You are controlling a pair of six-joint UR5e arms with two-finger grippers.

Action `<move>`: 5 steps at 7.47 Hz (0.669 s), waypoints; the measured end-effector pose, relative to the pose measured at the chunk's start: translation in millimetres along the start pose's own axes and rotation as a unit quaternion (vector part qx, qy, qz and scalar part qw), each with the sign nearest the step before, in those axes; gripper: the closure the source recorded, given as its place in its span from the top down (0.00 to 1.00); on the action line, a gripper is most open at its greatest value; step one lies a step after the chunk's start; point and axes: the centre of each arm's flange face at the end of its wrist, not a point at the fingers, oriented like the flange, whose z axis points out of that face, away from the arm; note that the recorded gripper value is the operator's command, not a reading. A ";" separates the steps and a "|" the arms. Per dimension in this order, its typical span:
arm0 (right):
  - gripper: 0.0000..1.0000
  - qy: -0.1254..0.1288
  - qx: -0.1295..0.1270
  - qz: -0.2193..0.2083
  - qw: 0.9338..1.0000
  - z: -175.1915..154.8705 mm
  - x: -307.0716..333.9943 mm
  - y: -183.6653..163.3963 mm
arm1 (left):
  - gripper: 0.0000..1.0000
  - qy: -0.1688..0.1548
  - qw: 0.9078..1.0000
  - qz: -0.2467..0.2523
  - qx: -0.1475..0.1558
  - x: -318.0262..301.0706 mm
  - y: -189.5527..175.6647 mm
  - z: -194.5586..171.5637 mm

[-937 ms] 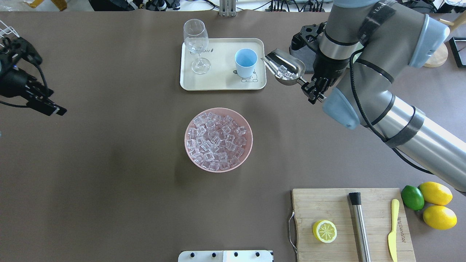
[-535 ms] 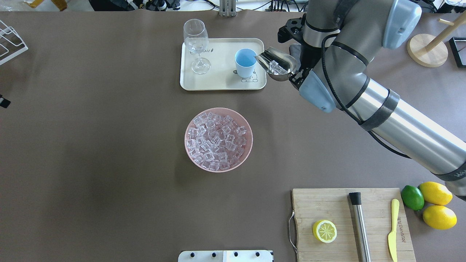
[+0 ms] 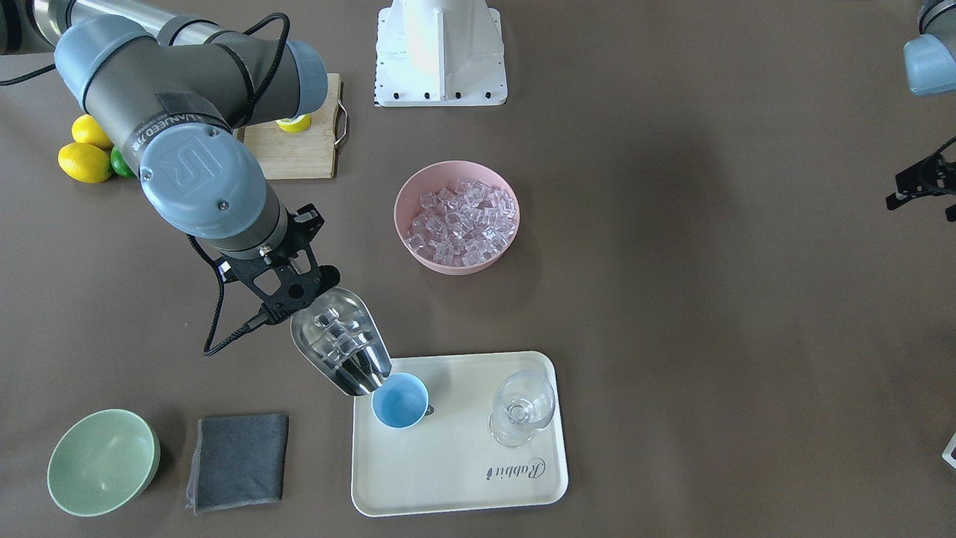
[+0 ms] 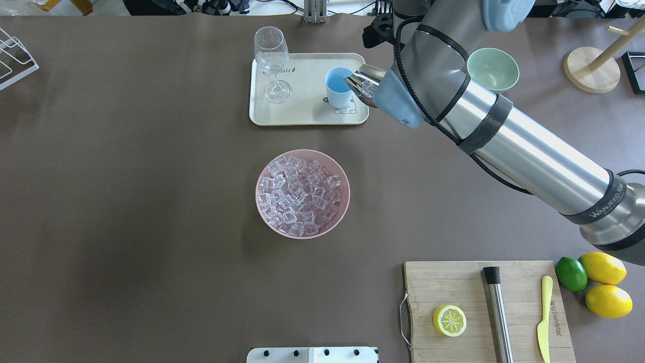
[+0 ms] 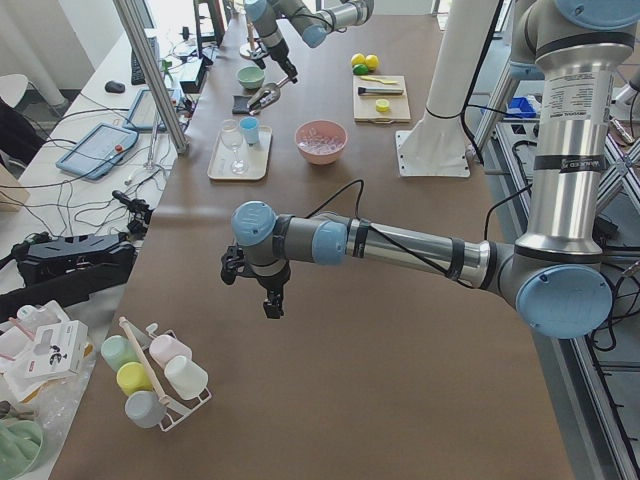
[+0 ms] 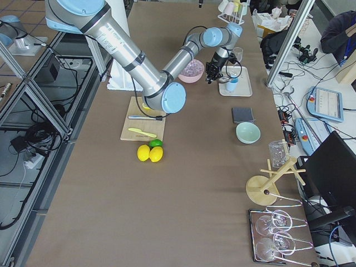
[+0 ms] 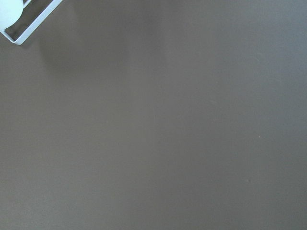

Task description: Put ice in cup with scoop

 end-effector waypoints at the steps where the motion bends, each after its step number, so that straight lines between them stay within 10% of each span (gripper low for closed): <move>1: 0.00 0.000 -0.012 0.003 1.000 -4.7 -3.8 -6.3 | 0.98 0.001 1.000 -0.008 -0.001 -6.0 0.8 -0.3; 5: 0.00 0.002 -0.044 0.018 0.999 -7.2 -6.7 -14.0 | 0.98 0.001 1.000 -0.014 -0.003 -9.7 0.8 0.8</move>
